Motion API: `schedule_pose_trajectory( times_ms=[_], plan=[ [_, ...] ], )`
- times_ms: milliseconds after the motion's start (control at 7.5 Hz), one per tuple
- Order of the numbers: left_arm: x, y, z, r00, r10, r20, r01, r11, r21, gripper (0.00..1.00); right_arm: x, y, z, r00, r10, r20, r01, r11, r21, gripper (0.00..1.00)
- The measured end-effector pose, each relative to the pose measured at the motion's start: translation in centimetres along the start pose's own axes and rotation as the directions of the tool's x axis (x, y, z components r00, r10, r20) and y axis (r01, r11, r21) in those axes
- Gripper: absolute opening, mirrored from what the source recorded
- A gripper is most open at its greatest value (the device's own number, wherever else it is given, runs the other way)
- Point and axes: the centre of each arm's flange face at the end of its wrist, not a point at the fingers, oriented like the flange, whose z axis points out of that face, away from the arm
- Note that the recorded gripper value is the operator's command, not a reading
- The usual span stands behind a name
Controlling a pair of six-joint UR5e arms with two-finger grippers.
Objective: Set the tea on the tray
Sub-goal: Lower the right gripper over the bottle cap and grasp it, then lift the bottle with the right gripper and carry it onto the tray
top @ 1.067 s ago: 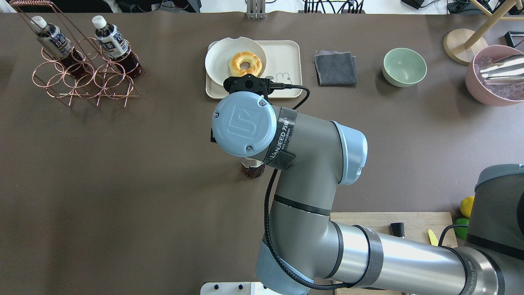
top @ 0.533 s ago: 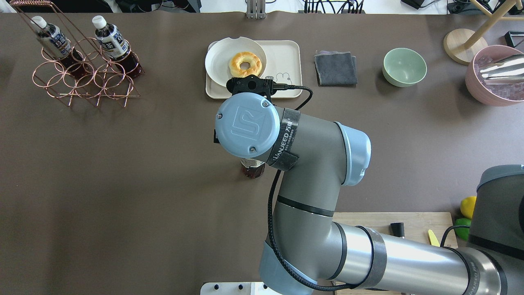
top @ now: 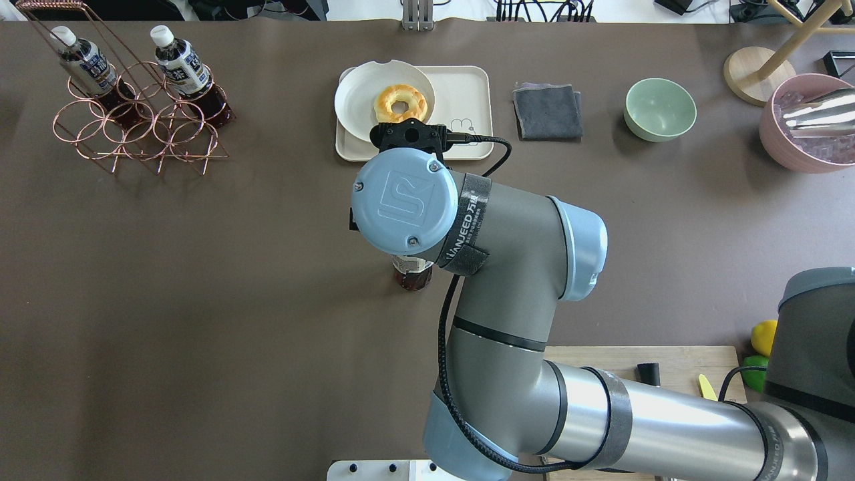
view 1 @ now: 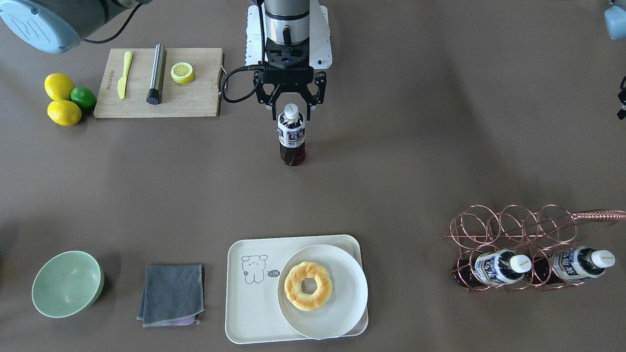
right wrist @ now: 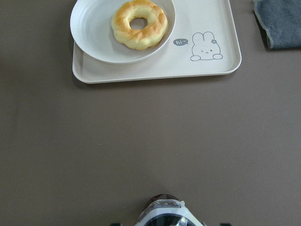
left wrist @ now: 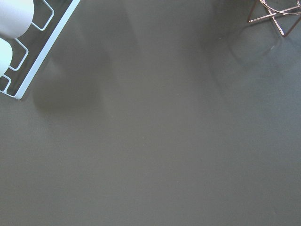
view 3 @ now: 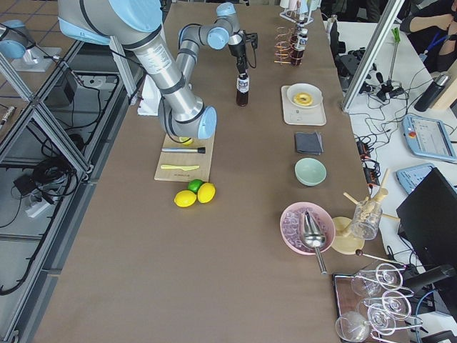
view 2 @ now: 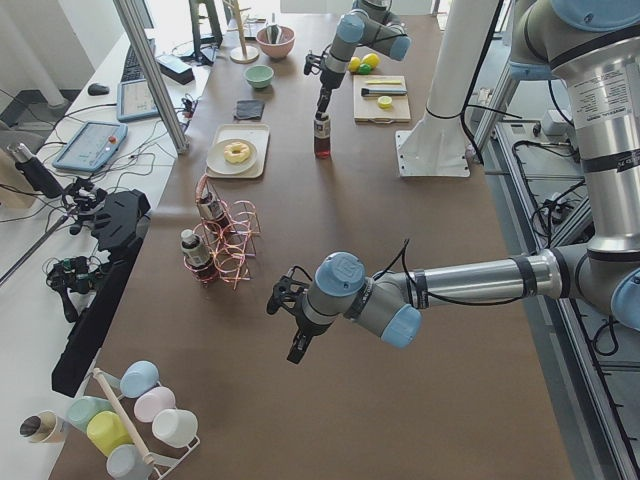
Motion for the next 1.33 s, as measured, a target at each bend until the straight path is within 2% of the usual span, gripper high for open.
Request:
schedule_pose_trajectory(
  times_ms=[133, 267, 933, 1333],
  plan=[
    [0.0, 0.0, 0.0, 1.0, 0.0, 0.0, 0.0, 1.0, 0.0, 1.0, 0.1, -0.1, 0.0, 1.0, 0.0, -0.002, 0.0, 1.0, 0.004, 0.14],
    [0.0, 0.0, 0.0, 1.0, 0.001, 0.0, -0.001, 1.0, 0.001, 1.0, 0.1, -0.1, 0.1, 1.0, 0.0, -0.004, 0.0, 1.0, 0.006, 0.0],
    [0.1, -0.1, -0.1, 1.0, 0.001, 0.0, -0.001, 1.0, 0.003, 1.0, -0.2, -0.4, -0.5, 1.0, 0.003, -0.001, -0.003, 1.0, 0.009, 0.0],
    [0.1, -0.2, -0.2, 1.0, 0.0, 0.0, 0.0, 1.0, 0.006, 1.0, 1.0, -3.8, -2.2, 1.0, 0.0, 0.003, 0.0, 0.999, 0.049, 0.0]
  ],
)
